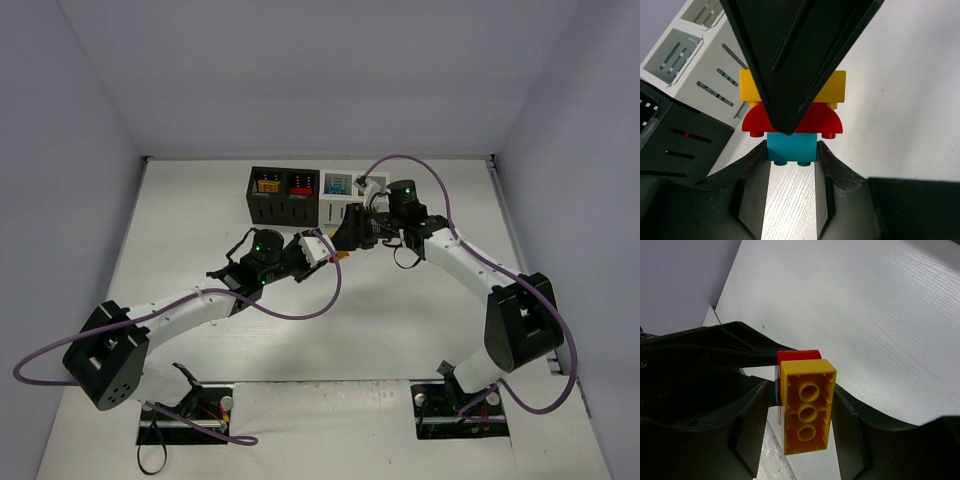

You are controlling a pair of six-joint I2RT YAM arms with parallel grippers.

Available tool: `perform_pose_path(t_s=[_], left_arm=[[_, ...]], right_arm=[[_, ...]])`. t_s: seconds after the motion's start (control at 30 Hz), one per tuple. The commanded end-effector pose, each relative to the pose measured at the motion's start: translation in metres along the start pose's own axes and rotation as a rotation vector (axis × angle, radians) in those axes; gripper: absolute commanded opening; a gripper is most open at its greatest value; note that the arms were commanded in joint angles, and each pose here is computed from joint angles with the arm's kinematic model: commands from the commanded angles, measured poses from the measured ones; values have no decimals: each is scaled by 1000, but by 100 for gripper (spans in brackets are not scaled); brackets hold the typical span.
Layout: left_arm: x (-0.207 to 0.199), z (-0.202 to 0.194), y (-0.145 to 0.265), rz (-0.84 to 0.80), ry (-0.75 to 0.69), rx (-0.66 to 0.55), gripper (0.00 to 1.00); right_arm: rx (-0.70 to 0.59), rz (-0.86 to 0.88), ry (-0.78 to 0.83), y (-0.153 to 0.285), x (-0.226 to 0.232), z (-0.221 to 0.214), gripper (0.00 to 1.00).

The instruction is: Sort the legos into containers by color

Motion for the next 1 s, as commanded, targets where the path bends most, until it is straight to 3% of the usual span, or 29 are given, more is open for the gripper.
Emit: perform_pose_path(t_s=[0.0,0.07,0.1,0.17,0.2,0.23,0.97], left_arm=[[14,52,6,31,-45,-166,0],[13,52,6,31,-42,-167,0],[14,52,6,32,-40,-165,0],[13,51,6,33,-38,-164,0],[14,50,5,36,-37,-160,0],[15,50,5,42,-36,-158,0],[26,3,13,96,38,-77,0]], right_arm=[[-51,14,55,0,5,12,45],[-50,15,56,0,5,11,38],[-50,16,60,0,6,11,27],[-49,17,58,0,6,11,15],[-47,19,56,0,6,10,3],[-46,21,56,0,6,10,0],[-134,44,26,45,-9,32,0]])
Point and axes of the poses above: each gripper's point midway between its finger pads, its own y axis back along the fingers, its own x axis along the line the jaws close on, z = x × y, the point moved 5 cm from there along y, back along the fingers, and after that the axes turned 7 degrees about y, right-handed, at the moved point
